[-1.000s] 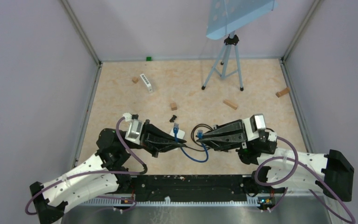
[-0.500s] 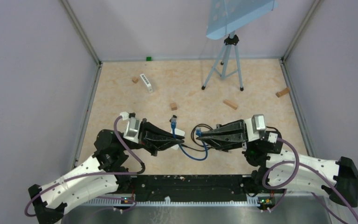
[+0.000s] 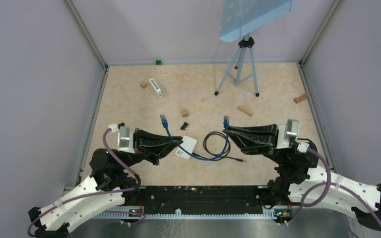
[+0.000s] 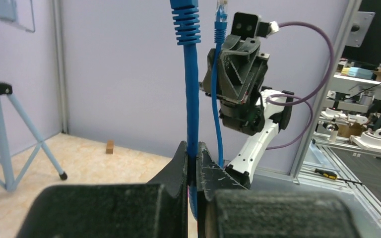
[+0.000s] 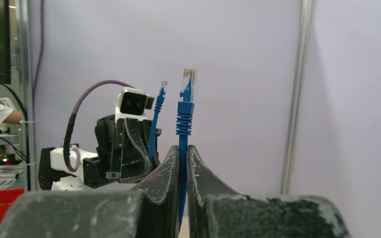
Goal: Insert the plug into the switch port
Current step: Insert the connector into the switch port.
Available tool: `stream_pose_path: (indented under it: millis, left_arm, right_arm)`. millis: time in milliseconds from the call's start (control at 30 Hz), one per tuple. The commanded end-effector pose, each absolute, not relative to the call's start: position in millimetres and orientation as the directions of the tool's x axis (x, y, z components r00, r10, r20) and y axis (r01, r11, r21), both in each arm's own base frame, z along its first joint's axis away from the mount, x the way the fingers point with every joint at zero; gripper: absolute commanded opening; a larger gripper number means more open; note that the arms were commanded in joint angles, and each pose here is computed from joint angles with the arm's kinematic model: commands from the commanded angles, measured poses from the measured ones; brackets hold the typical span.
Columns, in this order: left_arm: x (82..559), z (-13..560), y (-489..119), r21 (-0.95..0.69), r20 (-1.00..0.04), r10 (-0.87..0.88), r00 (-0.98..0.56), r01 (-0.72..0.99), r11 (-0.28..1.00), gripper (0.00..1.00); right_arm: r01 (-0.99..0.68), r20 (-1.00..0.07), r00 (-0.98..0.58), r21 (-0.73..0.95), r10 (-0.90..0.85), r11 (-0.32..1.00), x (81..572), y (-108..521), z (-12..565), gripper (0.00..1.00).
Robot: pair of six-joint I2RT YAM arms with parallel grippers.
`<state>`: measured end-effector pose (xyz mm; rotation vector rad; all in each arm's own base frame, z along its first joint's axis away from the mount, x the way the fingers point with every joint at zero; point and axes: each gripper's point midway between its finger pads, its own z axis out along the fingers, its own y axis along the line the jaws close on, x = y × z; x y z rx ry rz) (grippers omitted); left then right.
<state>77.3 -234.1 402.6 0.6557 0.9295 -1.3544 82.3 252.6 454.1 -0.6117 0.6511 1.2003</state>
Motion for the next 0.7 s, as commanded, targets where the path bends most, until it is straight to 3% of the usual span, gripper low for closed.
stream_pose_path:
  millis: [0,200,267,367,467,533,667]
  left_arm:
    - [91,383,-232,-0.215,-0.850,-0.519,-0.090,0.959,0.186,0.00]
    - [107,355,-233,-0.312,-0.857,-0.491,-0.156,0.916,0.253,0.01]
    - [116,343,-235,-0.323,-0.863,-0.481,-0.155,0.901,0.290,0.10]
    - [135,328,-238,-0.360,-0.853,-0.498,-0.155,0.865,0.349,0.14]
    - [146,324,-245,-0.342,-0.872,-0.471,-0.134,0.856,0.388,0.34]
    - [155,322,-247,-0.328,-0.886,-0.448,-0.117,0.842,0.428,0.43]
    - [172,317,-245,-0.324,-0.899,-0.428,-0.092,0.798,0.509,0.71]
  right_arm:
    - [-0.940,-0.757,0.252,-0.044,0.603,0.338,98,246,444,0.00]
    - [-0.947,-0.767,0.265,-0.091,0.585,0.309,89,248,444,0.00]
    - [-0.940,-0.783,0.295,-0.136,0.547,0.312,87,248,444,0.00]
    - [-0.911,-0.827,0.325,-0.142,0.458,0.388,99,242,442,0.00]
    - [-0.860,-0.894,0.338,-0.167,0.294,0.481,121,236,432,0.00]
    - [-0.803,-0.921,0.339,-0.177,0.191,0.569,139,225,430,0.00]
    - [-0.722,-0.932,0.355,-0.226,0.069,0.654,154,205,431,0.00]
